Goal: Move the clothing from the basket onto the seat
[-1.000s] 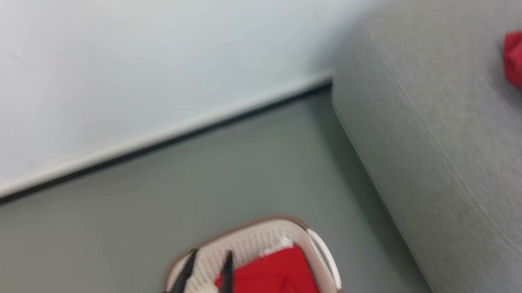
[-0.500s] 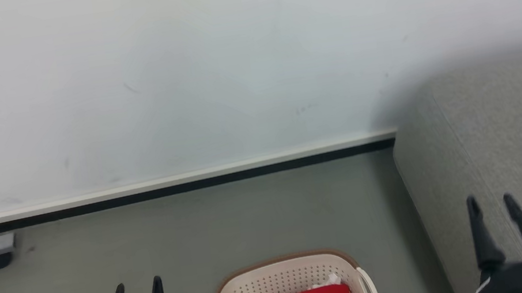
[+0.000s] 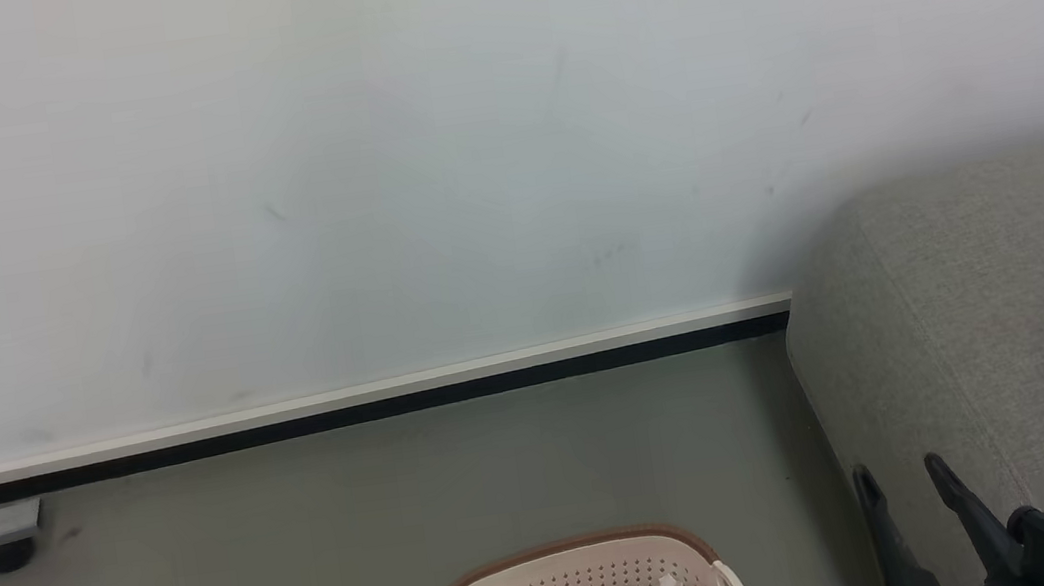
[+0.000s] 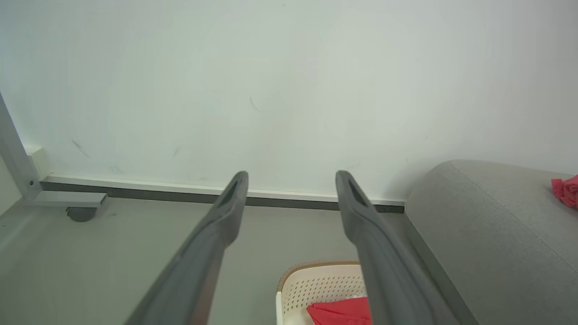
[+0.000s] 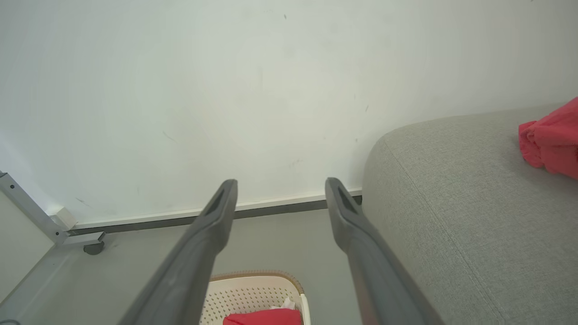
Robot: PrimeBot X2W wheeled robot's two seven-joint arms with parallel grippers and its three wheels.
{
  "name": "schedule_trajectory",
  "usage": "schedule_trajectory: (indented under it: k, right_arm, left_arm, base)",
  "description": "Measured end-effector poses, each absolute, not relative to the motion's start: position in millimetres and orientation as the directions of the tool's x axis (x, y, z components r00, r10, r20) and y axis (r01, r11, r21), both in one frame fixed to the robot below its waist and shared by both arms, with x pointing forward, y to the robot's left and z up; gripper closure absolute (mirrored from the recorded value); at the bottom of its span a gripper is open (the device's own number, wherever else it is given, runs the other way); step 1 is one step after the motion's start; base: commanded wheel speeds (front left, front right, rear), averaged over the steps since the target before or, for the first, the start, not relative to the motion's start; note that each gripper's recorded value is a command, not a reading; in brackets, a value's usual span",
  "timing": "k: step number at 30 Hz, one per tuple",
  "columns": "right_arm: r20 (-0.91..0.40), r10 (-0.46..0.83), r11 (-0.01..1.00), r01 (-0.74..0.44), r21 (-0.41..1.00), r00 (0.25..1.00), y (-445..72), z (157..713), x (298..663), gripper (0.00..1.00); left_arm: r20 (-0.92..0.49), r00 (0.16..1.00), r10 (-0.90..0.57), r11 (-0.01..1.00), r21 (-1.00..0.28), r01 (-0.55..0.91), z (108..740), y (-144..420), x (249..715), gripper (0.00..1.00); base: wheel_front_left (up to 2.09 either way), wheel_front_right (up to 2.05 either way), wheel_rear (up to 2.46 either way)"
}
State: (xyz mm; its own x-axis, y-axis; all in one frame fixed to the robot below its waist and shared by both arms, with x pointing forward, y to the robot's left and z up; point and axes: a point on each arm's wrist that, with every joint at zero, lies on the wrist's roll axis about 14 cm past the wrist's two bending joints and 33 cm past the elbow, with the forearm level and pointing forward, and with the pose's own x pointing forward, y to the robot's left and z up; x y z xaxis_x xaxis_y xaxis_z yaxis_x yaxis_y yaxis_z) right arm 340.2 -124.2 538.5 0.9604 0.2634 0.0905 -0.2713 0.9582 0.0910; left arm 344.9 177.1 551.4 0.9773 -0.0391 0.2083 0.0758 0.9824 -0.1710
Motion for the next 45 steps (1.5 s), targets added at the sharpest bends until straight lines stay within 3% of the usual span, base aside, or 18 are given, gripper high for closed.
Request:
schedule_trajectory:
  k: [27, 37, 45]
  right_arm:
    - [0.06, 0.252, 0.962, -0.257, 0.091, 0.966, -125, 529, 335, 0.0]
    - [0.075, 0.208, 0.973, -0.214, 0.082, 0.975, -140, 536, 330, 0.0]
    - [0.071, 0.16, 0.983, -0.166, 0.081, 0.984, -153, 530, 338, 0.0]
  left_arm:
    - [0.176, 0.983, -0.053, 0.98, -0.179, 0.085, 536, 170, 342, 0.0]
    - [0.038, 0.986, -0.165, 0.958, -0.233, 0.169, 494, 119, 367, 0.0]
    - [-0.198, 0.923, -0.329, 0.93, -0.237, 0.28, 435, 57, 401, 0.0]
  base:
    - [0.0, 0.0, 0.0]
    - [0.0, 0.0, 0.0]
    - [0.0, 0.0, 0.0]
